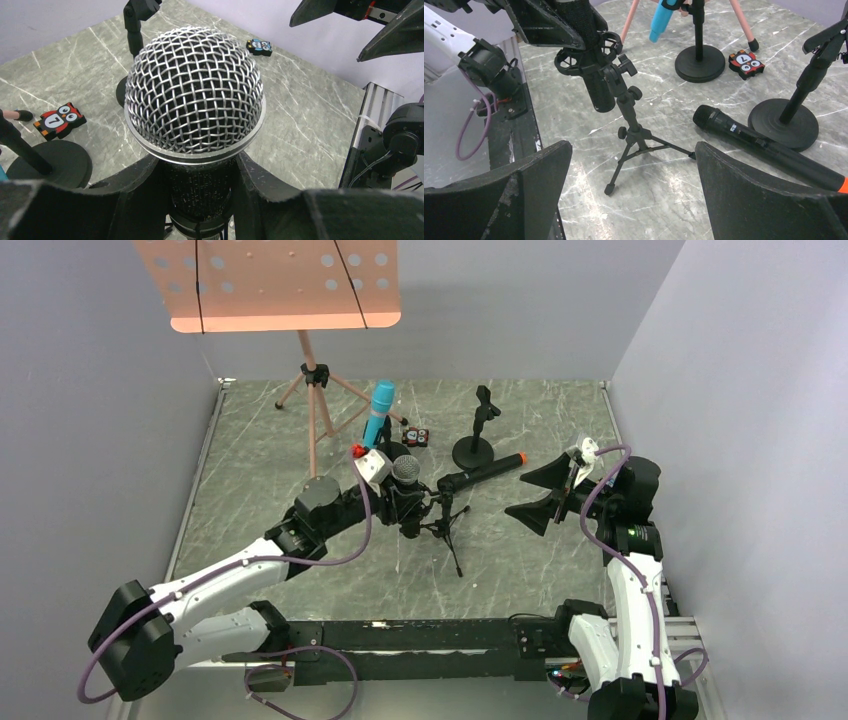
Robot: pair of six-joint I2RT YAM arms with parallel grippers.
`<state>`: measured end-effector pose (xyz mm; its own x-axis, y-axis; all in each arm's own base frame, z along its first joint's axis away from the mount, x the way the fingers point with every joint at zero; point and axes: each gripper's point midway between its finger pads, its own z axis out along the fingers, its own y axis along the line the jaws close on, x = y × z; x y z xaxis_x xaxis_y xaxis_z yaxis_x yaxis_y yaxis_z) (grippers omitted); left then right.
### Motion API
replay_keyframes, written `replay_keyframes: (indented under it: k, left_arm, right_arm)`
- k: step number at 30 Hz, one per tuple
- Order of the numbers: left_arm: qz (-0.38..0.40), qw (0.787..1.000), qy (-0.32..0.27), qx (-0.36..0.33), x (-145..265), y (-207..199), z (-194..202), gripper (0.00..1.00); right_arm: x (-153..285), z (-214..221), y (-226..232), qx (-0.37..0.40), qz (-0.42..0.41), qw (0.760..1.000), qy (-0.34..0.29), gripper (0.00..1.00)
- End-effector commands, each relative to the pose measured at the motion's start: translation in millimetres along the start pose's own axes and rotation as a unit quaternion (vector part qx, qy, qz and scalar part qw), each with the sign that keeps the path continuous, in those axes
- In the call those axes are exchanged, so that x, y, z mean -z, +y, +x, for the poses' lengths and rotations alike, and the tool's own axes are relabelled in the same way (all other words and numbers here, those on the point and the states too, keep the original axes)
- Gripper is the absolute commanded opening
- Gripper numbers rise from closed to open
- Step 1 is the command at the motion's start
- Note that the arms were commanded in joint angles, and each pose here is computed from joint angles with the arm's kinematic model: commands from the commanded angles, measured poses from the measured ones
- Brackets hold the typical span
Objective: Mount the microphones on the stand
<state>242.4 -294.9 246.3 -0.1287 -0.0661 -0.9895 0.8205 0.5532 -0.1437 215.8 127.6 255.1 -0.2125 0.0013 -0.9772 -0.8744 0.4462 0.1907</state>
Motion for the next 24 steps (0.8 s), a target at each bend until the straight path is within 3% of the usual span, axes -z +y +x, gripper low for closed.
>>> replay_keyframes:
  k: [1,3,8,10,18,21,24]
  left_arm:
    - [-0.018,0.999,0.038,0.028,2,6,33,0.02]
    - [-0.02,0.998,0.042,0.035,3,6,34,0.1]
    - [-0.047,0.997,0.035,0.055,7,10,17,0.67]
    - [-0.056,0.996,0.027,0.059,12,11,4,0.8]
    - [-0.083,0.996,0.006,0.044,49,11,-27,0.99]
    - [-0.095,0.994,-0.005,0.046,69,11,-27,0.99]
    - [-0.101,0.992,-0.008,0.069,91,9,-15,0.99]
  right_arm:
    - [0,-2,-3,0.02,-0.001,1.0,-0.003,1.0]
    - [0,-2,-3,0.019,-0.001,1.0,-0.002,1.0]
    - [0,-1,-4,0.019,0.001,1.0,-0.001,1.0]
    - [0,0,-4,0.022,0.0,1.0,0.0,1.0]
    - [-2,13,4,0.058,-0.032,0.998,0.01,1.0]
    - [-11,34,8,0.1,-0.071,0.992,0.035,1.0]
    - [-22,67,29,0.168,-0.154,0.971,0.078,1.0]
